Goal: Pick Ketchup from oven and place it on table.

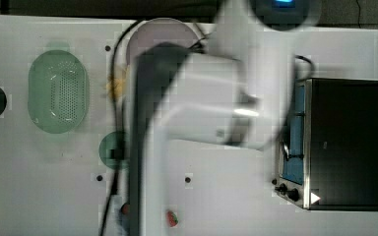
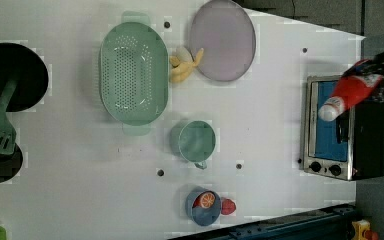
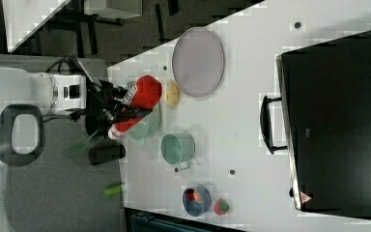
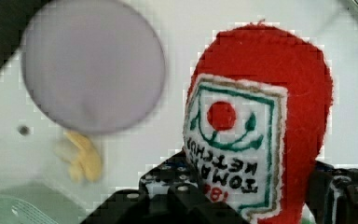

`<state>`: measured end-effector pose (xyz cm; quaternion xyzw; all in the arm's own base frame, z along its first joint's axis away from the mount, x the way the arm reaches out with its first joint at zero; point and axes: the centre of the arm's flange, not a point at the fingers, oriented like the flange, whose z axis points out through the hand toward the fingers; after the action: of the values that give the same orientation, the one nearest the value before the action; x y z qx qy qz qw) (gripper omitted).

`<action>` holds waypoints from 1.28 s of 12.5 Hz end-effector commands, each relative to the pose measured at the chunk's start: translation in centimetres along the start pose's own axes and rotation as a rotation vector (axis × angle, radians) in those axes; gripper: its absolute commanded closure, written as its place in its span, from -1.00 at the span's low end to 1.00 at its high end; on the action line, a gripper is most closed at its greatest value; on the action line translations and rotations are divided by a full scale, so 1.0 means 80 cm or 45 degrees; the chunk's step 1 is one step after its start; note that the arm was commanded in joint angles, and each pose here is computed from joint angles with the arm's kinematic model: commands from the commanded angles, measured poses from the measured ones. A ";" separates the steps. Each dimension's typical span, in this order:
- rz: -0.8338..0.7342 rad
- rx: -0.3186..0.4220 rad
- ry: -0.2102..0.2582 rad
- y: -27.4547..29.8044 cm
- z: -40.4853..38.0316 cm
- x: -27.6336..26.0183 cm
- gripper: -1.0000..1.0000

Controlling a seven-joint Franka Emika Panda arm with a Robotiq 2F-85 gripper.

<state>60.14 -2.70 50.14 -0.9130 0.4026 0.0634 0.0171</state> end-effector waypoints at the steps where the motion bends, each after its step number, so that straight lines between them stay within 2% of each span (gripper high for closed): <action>1: 0.171 -0.106 -0.023 -0.009 0.051 -0.023 -0.24; 4: 0.297 -0.143 -0.021 0.006 0.129 -0.022 -0.24; 6: 0.317 -0.143 -0.012 0.021 0.183 -0.021 -0.24; 9: 0.330 -0.191 -0.023 0.043 0.270 -0.027 -0.24; 13: 0.322 -0.167 0.062 0.050 0.364 -0.024 -0.24; 14: 0.319 -0.175 0.069 0.052 0.382 -0.024 -0.30; 16: 0.313 -0.169 0.088 0.050 0.400 -0.023 -0.71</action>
<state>52.39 -1.52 18.06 -0.8613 0.4991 0.0702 -0.0647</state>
